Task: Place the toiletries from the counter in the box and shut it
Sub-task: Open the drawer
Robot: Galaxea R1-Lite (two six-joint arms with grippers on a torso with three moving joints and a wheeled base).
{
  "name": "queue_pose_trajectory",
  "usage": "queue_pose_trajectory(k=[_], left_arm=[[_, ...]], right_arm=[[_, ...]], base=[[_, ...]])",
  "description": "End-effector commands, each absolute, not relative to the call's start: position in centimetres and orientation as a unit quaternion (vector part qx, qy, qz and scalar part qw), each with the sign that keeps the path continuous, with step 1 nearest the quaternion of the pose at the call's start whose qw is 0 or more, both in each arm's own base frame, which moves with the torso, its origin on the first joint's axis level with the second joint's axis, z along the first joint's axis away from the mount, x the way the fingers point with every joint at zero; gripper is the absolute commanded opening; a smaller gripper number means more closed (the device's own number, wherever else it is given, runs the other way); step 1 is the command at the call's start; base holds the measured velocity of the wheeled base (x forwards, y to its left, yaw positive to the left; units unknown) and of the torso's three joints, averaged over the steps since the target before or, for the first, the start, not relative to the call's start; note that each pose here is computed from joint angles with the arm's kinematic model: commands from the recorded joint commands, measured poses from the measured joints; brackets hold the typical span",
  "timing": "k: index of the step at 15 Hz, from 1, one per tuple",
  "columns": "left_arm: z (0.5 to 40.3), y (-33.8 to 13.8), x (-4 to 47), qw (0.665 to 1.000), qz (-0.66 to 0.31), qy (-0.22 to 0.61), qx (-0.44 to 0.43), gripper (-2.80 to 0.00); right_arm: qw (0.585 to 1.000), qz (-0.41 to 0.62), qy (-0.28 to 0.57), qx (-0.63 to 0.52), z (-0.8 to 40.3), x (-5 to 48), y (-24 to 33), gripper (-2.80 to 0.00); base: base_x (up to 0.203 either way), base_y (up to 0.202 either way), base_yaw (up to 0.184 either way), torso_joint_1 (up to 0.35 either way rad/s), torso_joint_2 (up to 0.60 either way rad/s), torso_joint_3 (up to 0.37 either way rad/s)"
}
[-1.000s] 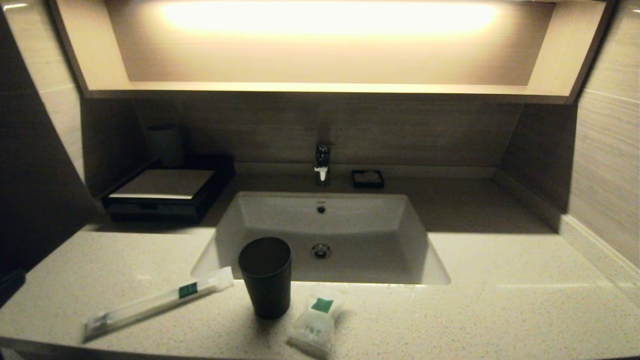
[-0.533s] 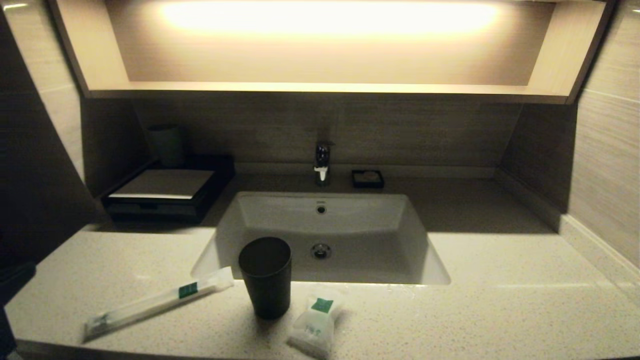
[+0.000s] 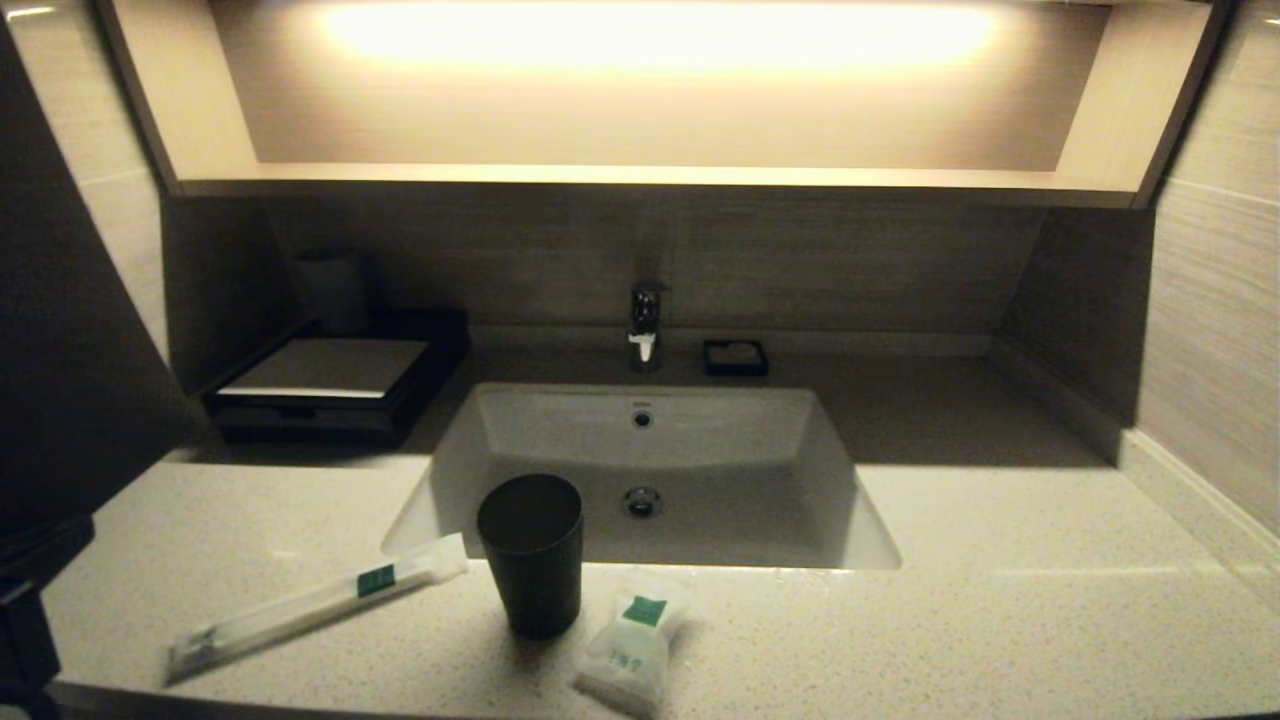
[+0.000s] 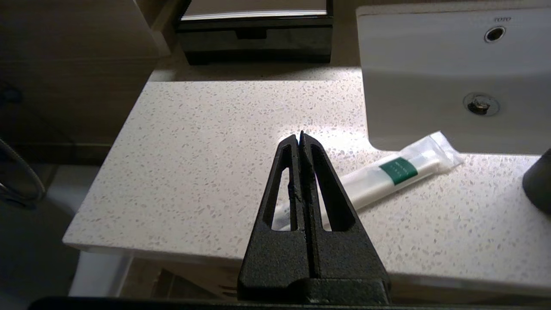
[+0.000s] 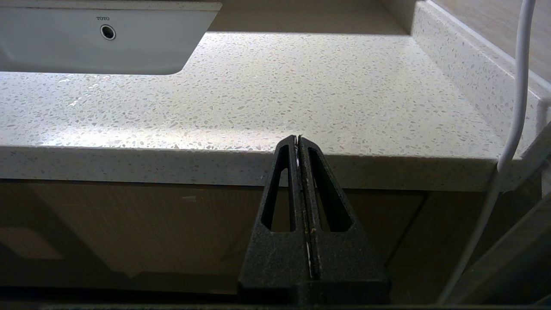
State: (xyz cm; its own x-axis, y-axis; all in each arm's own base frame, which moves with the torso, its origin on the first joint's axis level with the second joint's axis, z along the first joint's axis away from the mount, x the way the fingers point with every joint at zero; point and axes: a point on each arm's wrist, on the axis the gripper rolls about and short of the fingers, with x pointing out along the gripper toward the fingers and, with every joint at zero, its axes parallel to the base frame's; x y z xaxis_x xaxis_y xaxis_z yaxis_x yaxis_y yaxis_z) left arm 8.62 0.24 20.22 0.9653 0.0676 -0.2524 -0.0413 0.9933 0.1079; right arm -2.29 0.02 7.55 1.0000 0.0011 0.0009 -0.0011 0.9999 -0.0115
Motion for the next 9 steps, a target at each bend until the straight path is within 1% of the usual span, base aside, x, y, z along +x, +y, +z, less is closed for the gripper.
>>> queue_pose_trajectory(k=[1, 9], left_arm=[[20.01, 0.25, 9.45, 0.989, 0.028, 0.14, 0.049, -2.8], [19.82, 0.28, 10.34, 0.987, 0.03, 0.151, 0.05, -2.8]], right_arm=[[1.0, 0.001, 0.001, -0.006, 7.51, -2.27, 0.02, -2.8], [1.0, 0.001, 0.001, -0.006, 7.51, -2.27, 0.02, -2.8]], base=[[0.0, 0.0, 0.0, 0.0, 0.0, 0.0], [0.0, 0.0, 0.0, 0.0, 0.0, 0.0]])
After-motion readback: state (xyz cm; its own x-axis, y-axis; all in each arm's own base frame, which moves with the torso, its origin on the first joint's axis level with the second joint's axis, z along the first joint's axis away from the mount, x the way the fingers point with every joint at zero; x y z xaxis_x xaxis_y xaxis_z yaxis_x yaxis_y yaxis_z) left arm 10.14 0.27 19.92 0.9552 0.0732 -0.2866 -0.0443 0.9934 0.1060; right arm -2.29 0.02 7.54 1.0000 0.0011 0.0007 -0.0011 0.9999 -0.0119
